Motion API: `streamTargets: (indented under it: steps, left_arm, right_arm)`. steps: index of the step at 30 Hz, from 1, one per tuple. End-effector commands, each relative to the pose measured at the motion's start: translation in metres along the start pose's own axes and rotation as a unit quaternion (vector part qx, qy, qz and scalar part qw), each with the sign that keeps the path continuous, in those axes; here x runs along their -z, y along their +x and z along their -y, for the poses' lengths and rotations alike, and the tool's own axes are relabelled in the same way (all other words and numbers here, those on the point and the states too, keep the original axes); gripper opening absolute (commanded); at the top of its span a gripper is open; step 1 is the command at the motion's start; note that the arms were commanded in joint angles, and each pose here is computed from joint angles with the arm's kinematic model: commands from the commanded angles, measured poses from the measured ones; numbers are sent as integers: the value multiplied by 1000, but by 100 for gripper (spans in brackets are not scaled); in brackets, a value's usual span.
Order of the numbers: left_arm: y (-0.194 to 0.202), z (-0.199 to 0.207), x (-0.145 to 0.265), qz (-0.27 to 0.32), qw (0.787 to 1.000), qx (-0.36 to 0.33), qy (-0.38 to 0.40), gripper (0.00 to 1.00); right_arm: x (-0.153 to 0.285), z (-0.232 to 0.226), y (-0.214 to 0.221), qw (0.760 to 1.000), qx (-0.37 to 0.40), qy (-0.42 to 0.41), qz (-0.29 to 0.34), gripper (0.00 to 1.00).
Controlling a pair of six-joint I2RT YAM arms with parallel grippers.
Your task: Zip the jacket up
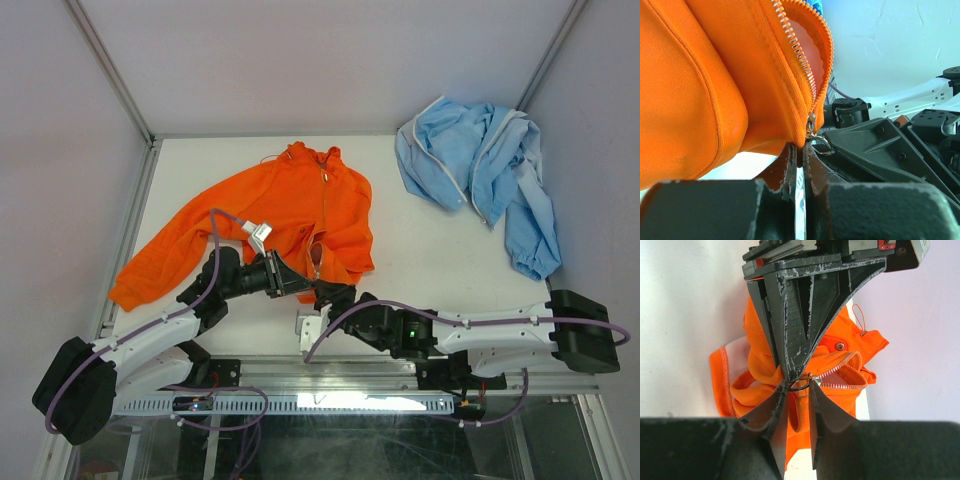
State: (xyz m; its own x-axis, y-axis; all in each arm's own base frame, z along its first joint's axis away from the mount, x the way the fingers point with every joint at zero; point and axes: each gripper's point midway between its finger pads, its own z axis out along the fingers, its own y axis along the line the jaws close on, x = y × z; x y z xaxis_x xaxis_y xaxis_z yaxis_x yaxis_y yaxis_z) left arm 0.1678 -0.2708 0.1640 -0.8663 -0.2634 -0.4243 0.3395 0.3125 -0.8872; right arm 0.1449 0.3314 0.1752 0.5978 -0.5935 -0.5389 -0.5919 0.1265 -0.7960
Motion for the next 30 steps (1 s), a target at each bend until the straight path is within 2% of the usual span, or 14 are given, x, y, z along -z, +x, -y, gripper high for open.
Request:
streamTargets:
  steps: [1, 3, 8, 15, 19, 22, 30]
  left_arm:
    - [-14, 27, 0, 14, 999, -33, 40, 0]
    - [-14, 27, 1, 15, 999, -35, 39, 0]
    - [-14, 22, 1, 18, 999, -39, 28, 0]
    - [-13, 20, 0, 19, 999, -43, 23, 0]
    - [-13, 20, -1, 17, 999, -44, 22, 0]
    - [-14, 21, -1, 16, 999, -45, 22, 0]
    - [-14, 16, -2, 17, 996, -85, 15, 0]
  right_arm:
    - [0, 18, -24, 998, -43, 11, 33, 6]
    - [0, 17, -24, 997, -64, 3, 33, 0]
    - [0, 28, -29, 988, -148, -6, 43, 0]
    - [-9, 50, -22, 960, -278, -9, 27, 0]
    - [-15, 50, -14, 950, -312, -24, 3, 0]
    - [-14, 48, -20, 947, -317, -52, 10, 0]
    - [-1, 50, -34, 938, -293, -182, 38, 30]
